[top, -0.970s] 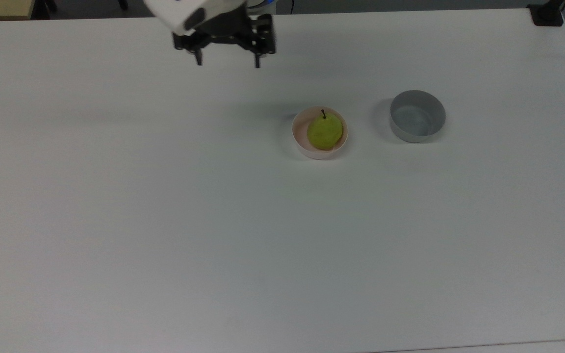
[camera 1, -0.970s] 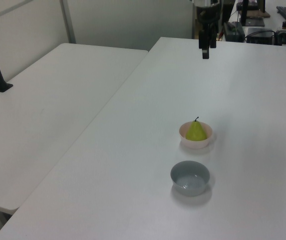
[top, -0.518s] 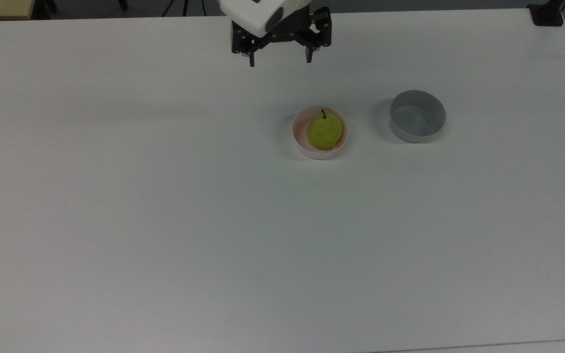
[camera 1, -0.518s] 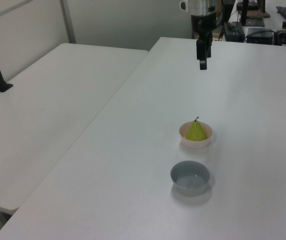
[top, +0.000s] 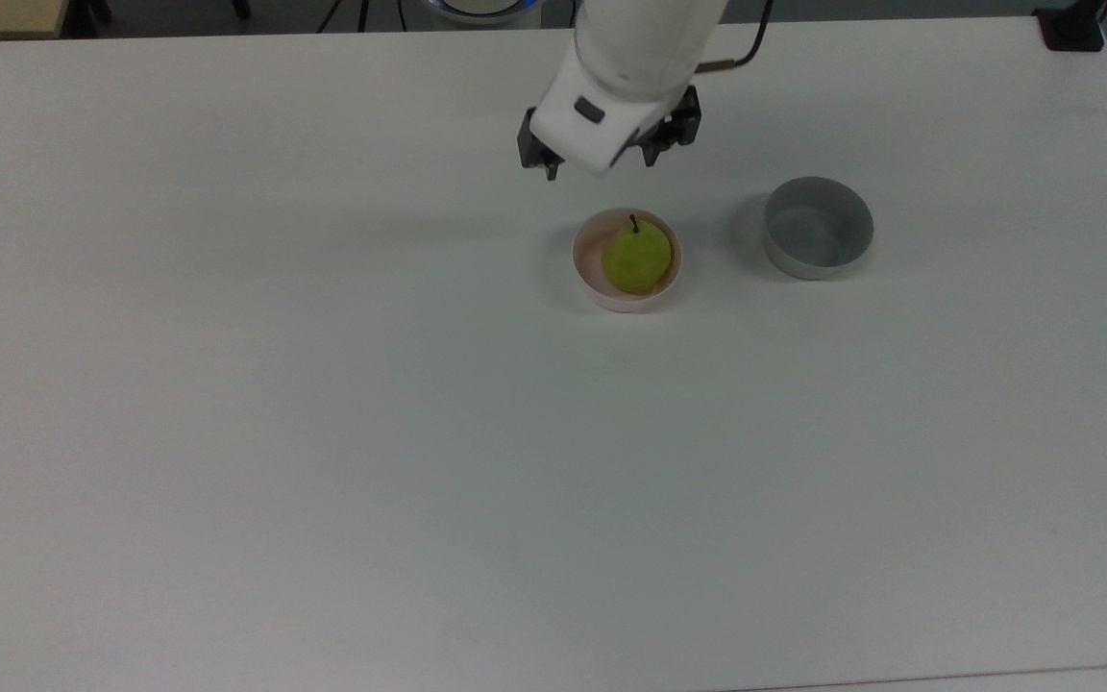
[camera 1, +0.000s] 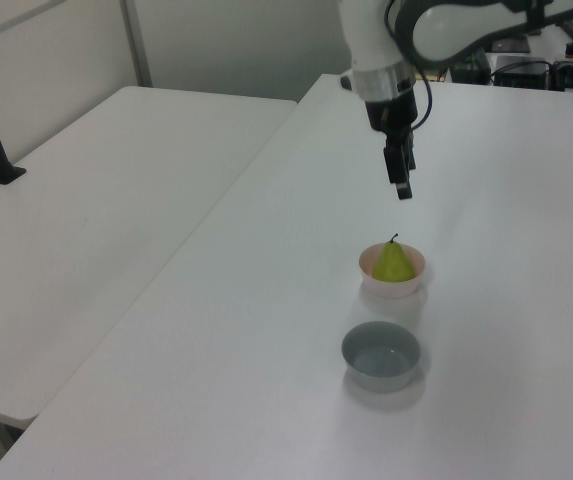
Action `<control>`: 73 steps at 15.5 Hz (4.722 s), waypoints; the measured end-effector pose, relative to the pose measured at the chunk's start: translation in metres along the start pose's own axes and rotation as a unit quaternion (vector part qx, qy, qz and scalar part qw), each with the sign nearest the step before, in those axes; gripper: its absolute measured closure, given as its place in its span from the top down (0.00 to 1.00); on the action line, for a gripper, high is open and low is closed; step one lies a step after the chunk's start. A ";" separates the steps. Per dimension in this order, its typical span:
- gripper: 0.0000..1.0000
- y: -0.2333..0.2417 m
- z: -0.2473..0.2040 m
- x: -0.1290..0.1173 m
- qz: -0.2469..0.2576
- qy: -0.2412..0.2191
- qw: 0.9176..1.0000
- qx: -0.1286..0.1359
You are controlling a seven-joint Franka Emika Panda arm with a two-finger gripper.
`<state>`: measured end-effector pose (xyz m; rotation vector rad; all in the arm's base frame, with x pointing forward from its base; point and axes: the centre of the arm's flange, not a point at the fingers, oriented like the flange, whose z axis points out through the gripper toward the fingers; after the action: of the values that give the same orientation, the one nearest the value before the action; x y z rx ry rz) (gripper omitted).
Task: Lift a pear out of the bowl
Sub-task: 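Lower the gripper onto the green pear and close on it, then lift the pear out of the pink bowl and carry it sideways, then lower the held pear onto the table beside the pink bowl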
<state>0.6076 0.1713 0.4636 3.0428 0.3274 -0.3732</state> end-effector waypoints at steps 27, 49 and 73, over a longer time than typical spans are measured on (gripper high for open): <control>0.65 -0.044 0.118 0.052 -0.030 -0.054 0.998 -0.021; 0.65 0.087 0.010 0.002 -0.016 -0.013 1.000 0.007; 0.99 0.219 0.126 0.039 0.025 -0.039 0.999 -0.015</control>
<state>0.6626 -0.0450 0.3394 2.9915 0.2497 -0.4767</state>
